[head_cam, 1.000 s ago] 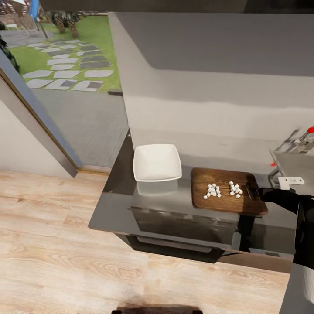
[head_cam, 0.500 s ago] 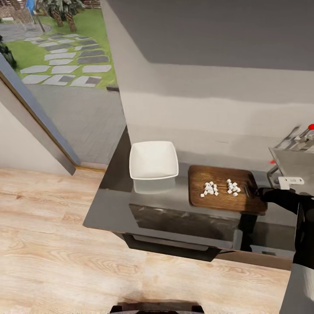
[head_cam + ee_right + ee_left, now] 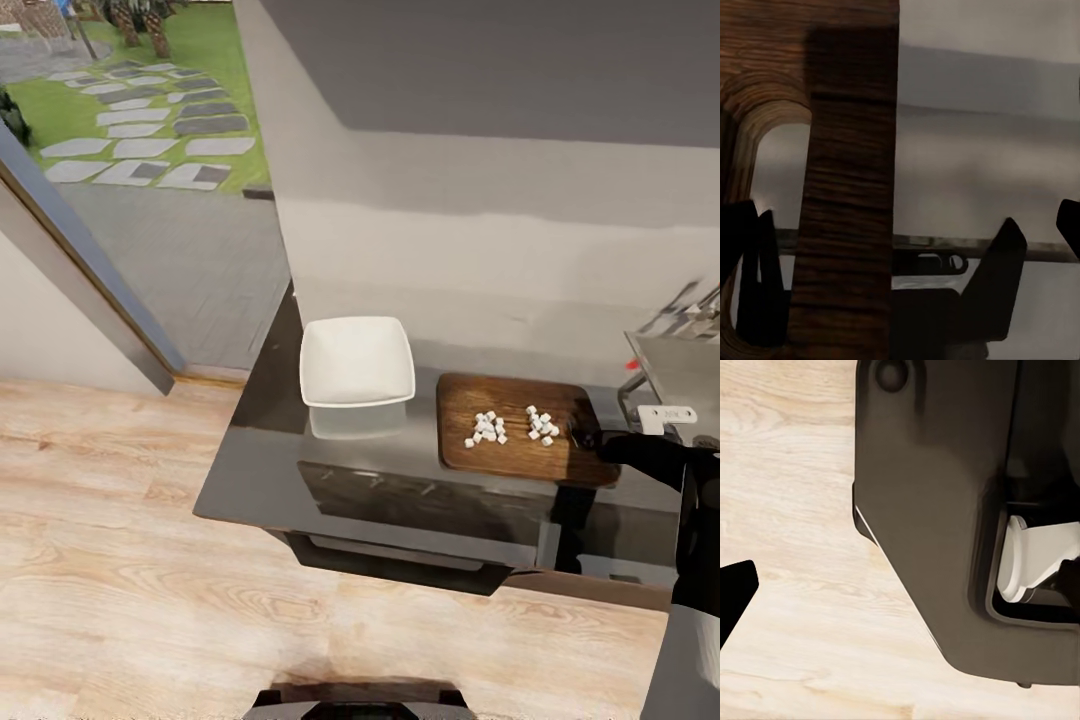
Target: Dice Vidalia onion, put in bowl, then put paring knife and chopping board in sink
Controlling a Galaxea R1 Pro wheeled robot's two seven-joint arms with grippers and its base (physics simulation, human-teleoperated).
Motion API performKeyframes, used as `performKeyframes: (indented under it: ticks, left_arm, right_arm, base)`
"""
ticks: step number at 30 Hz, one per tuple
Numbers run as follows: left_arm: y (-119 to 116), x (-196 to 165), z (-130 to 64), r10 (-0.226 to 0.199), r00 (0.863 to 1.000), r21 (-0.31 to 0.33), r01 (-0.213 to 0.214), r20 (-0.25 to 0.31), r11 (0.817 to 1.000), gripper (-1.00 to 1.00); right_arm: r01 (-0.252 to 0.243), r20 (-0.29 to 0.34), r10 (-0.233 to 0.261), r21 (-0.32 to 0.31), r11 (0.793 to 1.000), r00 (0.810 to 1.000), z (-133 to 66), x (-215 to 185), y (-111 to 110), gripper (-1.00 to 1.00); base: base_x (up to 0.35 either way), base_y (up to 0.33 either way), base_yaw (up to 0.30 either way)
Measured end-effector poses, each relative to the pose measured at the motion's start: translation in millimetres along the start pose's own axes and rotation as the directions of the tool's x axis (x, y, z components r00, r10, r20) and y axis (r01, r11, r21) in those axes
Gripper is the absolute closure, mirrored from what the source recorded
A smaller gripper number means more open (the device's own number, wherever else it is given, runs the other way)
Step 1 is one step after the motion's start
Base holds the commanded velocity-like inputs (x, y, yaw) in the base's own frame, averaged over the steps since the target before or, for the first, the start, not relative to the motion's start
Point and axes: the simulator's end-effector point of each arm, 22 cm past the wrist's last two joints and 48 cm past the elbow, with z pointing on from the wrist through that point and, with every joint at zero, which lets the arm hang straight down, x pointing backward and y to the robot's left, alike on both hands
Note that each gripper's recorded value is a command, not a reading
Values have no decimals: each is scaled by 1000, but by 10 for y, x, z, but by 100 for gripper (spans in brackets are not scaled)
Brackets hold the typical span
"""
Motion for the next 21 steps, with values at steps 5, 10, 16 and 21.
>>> performKeyframes:
  ticks: [5,10,16,21]
  left_arm:
    - [2,28,-7,1,1000,0,-1,-7,1000,-100]
    - [3,54,-14,1,1000,0,-1,-15,1000,-100]
    - [5,81,-21,2,1000,-1,-2,-23,1000,-100]
    - [5,84,-21,2,1000,-1,-2,-24,1000,-100]
  right_arm:
    - [-6,-1,6,-7,1000,1000,16,15,14,-100]
    - [-1,3,1,-1,1000,1000,18,7,8,-100]
    - [1,6,-1,4,1000,1000,21,2,-8,-100]
    - [3,6,-3,5,1000,1000,20,1,-7,-100]
  base:
    - [0,0,0]
    - [0,0,0]
    - [0,0,0]
    - [0,0,0]
